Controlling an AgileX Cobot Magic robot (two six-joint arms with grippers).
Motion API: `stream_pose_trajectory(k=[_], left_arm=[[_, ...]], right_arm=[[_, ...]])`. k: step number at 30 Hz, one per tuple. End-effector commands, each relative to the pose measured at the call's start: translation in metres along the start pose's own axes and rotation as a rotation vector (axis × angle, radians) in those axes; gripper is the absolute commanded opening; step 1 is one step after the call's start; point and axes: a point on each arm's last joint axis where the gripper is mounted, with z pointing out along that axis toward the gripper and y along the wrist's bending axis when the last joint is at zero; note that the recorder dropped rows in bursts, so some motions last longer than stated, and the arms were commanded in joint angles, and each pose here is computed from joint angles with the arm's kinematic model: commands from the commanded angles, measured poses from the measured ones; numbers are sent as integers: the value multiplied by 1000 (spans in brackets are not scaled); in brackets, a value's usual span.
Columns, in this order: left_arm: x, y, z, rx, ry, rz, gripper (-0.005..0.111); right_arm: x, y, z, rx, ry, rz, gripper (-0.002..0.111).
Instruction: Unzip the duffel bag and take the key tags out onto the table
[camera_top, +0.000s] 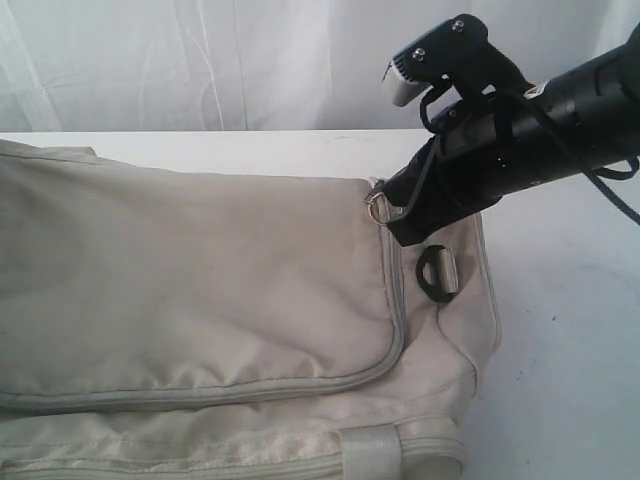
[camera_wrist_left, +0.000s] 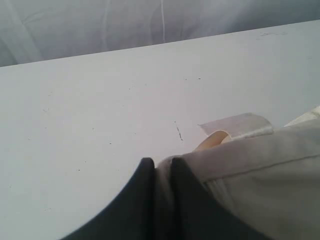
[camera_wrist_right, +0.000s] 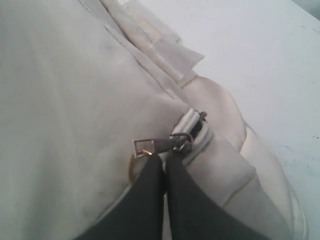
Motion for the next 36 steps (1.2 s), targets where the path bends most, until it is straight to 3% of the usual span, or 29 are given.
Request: stream_pose_trajectory(k=[1,14,18,22,24,26,27,29,36], left_arm=[[-19,4,-12,-67,-118,-41,0],[-19,4,-12,-67,-118,-41,0],[-19,4,-12,-67,-118,-41,0],[-19,4,-12,-67,-118,-41,0],[-19,4,-12,-67,-118,-41,0],[-19,4,-12,-67,-118,-41,0],[-19,4,-12,-67,-118,-41,0],[-19,4,-12,-67,-118,-41,0],[-19,4,-12,-71,-119,-41,0]], right_arm=[[2,7,-14,-32,45,-79,0],[21,25,-25,-224,255,-96,0],[22,26,-26,-229,265,-75,0],[13,16,-22,-118,168,-81,1],[10,13,-21,-80,136,-86,9],[10,11,-21,-56,134,-108,27],[9,9,-20,-39,122,-111,41],[8,5,-15,-17,111,-108,52],[16,1,11,-57,162,-63,49]])
